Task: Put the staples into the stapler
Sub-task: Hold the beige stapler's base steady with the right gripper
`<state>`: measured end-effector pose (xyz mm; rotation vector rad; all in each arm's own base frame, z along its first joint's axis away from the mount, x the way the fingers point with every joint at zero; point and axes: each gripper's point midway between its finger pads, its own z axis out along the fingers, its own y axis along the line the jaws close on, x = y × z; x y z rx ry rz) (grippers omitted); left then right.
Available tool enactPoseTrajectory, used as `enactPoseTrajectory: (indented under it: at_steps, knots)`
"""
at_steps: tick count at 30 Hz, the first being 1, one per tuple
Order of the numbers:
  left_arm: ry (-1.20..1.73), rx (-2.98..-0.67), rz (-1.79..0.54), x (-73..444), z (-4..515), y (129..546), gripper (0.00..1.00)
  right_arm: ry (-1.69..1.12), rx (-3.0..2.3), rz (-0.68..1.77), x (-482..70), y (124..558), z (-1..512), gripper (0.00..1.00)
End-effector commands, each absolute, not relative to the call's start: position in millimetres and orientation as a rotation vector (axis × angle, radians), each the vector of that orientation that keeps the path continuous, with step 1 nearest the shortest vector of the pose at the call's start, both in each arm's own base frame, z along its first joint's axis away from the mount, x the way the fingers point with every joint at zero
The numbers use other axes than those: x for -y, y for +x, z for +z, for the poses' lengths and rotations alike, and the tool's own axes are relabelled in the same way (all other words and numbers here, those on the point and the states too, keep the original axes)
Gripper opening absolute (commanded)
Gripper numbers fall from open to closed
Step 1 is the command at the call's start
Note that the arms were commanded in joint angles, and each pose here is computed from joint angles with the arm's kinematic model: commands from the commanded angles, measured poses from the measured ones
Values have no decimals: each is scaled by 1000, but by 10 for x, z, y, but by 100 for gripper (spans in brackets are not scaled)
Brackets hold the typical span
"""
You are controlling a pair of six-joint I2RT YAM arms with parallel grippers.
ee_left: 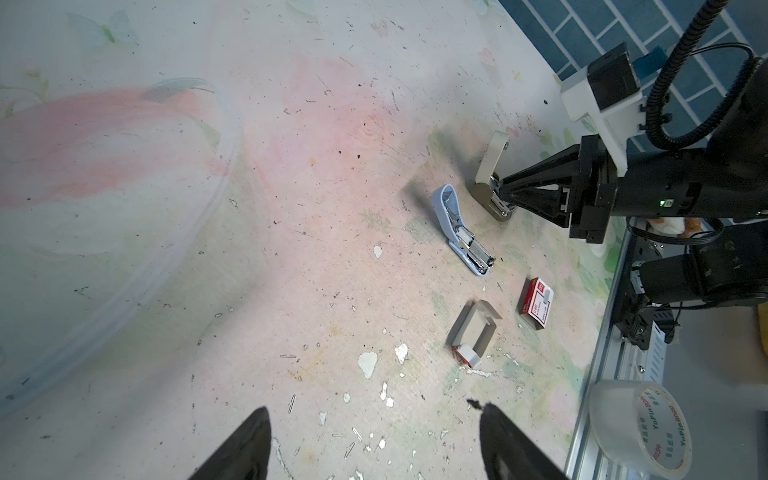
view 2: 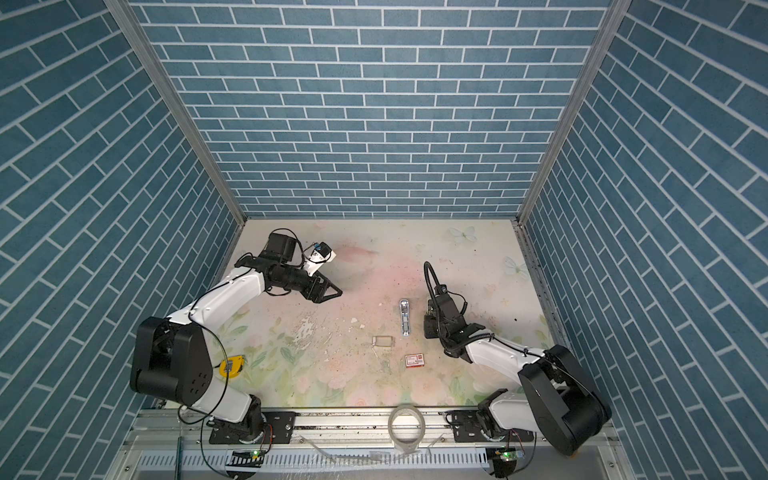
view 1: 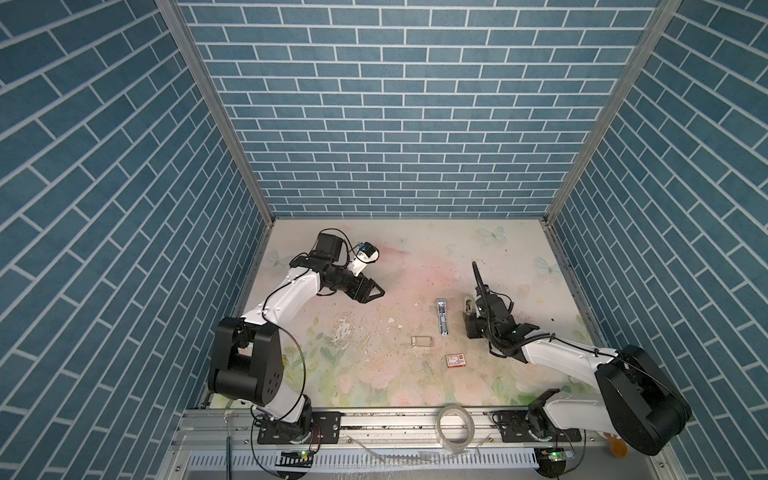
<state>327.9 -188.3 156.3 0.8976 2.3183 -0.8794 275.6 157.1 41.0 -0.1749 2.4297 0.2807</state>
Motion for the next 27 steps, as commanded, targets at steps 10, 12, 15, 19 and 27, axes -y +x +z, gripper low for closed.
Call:
enactPoseTrajectory:
  at_steps: [10,12,15,19,27]
  knots:
    - [912,-2319,-892,1888,1492,3252,80,-164,-2462,268,-1510,2680,292,13]
    - [910,-2320,-891,1885,1489,3255,80,-165,-2462,270,-1513,2678,296,13]
    - [912,-2320,-891,1886,1488,3253,80,-161,-2463,272,-1509,2670,295,13]
    - [912,-2319,-893,1890,1491,3251,80,-159,-2464,272,-1501,2660,297,15]
    - [912,-2318,-892,1890,1496,3251,80,-153,-2462,269,-1482,2644,315,17]
